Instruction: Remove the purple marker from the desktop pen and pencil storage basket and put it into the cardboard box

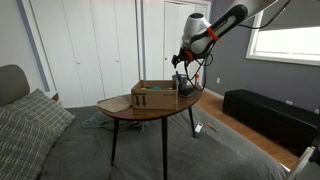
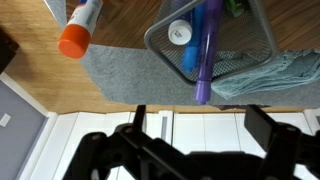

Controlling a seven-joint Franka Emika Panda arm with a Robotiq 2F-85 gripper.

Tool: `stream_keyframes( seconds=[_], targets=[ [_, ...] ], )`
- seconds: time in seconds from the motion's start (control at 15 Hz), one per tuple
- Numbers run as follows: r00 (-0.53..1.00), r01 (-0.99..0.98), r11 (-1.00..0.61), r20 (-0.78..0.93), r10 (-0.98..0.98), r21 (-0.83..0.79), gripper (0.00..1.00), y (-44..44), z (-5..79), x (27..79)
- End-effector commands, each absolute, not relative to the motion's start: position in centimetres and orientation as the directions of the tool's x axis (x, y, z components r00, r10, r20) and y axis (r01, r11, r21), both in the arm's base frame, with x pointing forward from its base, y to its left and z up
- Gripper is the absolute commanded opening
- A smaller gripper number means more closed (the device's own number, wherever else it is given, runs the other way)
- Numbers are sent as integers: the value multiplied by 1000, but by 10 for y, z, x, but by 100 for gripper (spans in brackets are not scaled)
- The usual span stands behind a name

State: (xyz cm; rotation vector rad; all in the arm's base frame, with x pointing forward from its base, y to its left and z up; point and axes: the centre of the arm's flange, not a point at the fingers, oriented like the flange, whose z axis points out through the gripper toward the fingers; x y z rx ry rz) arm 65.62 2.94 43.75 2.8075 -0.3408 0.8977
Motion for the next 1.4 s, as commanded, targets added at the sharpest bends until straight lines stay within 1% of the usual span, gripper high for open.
stream_keyframes(
  seconds=[0.0,0.13,0.2,0.27,0.33,0.4,0.47,0.53,0.6,0.67,0.73,0.8,0.87,0.93,1.0,1.07,1.13,1.2,1.27,1.33],
  targets=[
    [781,-299,-951,593,-198,76,100,31,431,674],
    [785,-294,-953,587,-199,71,88,32,425,677],
    [785,-295,-953,587,-201,68,85,33,422,679],
    [785,-292,-954,588,-198,68,85,34,419,680],
    [786,-292,-954,586,-199,68,79,36,416,682],
    [787,-291,-954,584,-197,69,81,37,414,683],
    [789,-287,-956,583,-196,66,77,39,410,684],
    [789,-285,-957,582,-197,62,71,41,407,685],
    [787,-282,-957,586,-195,60,74,42,405,685],
    [785,-280,-958,589,-193,60,66,43,403,686],
    [783,-277,-959,594,-188,62,67,44,402,687],
    [780,-276,-959,597,-188,60,64,44,401,688],
    [776,-275,-960,603,-186,59,54,44,400,689],
    [773,-274,-960,606,-185,58,57,43,399,690],
    [770,-274,-960,611,-183,57,52,43,399,690],
    [768,-273,-960,615,-182,57,43,42,399,691],
    [766,-274,-960,617,-181,58,43,42,399,691],
    [765,-273,-960,619,-180,58,40,41,399,691],
    [764,-273,-960,621,-179,59,31,41,399,691],
    [763,-272,-960,622,-179,58,28,41,399,691]
  ],
)
